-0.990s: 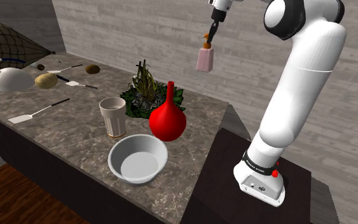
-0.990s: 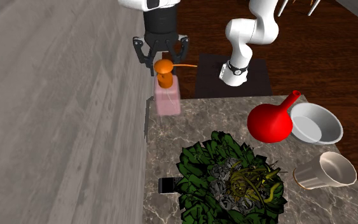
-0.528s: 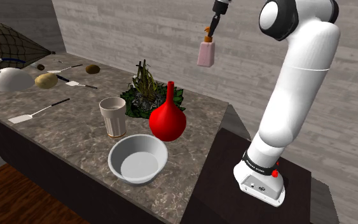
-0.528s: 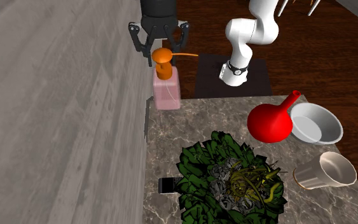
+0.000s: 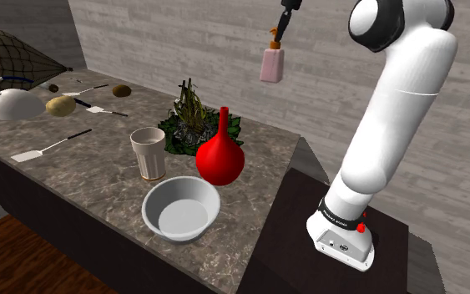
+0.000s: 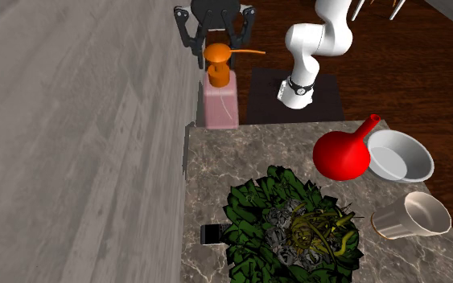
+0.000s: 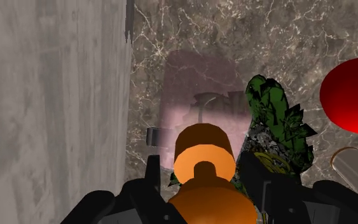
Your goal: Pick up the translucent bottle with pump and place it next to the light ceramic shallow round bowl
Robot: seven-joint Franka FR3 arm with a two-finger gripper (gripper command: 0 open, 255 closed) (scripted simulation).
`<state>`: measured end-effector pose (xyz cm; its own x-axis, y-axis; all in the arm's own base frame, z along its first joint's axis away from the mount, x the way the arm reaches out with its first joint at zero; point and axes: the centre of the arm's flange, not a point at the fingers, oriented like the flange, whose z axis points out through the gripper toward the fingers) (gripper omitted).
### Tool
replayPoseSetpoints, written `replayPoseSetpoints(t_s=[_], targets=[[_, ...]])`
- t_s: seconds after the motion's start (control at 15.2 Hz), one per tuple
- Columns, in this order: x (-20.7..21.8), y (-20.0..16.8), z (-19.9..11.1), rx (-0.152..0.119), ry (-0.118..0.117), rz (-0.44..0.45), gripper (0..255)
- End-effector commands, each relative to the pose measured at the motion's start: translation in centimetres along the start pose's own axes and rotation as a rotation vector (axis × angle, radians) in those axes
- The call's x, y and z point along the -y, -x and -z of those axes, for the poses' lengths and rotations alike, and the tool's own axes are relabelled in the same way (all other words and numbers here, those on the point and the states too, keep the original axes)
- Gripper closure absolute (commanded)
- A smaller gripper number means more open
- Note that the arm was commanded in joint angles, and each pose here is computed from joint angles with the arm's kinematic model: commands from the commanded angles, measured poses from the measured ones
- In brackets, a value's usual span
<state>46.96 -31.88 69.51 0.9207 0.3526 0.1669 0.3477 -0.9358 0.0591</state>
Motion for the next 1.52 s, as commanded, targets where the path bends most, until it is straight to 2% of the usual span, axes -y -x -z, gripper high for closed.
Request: replayPoseSetpoints(t_s=[0.0,1.45], targets=[[2.7,0.2,0.1,0.001,0.001,0.001,255],[31.4,3.2,2.4,0.001,0.001,0.001,255]])
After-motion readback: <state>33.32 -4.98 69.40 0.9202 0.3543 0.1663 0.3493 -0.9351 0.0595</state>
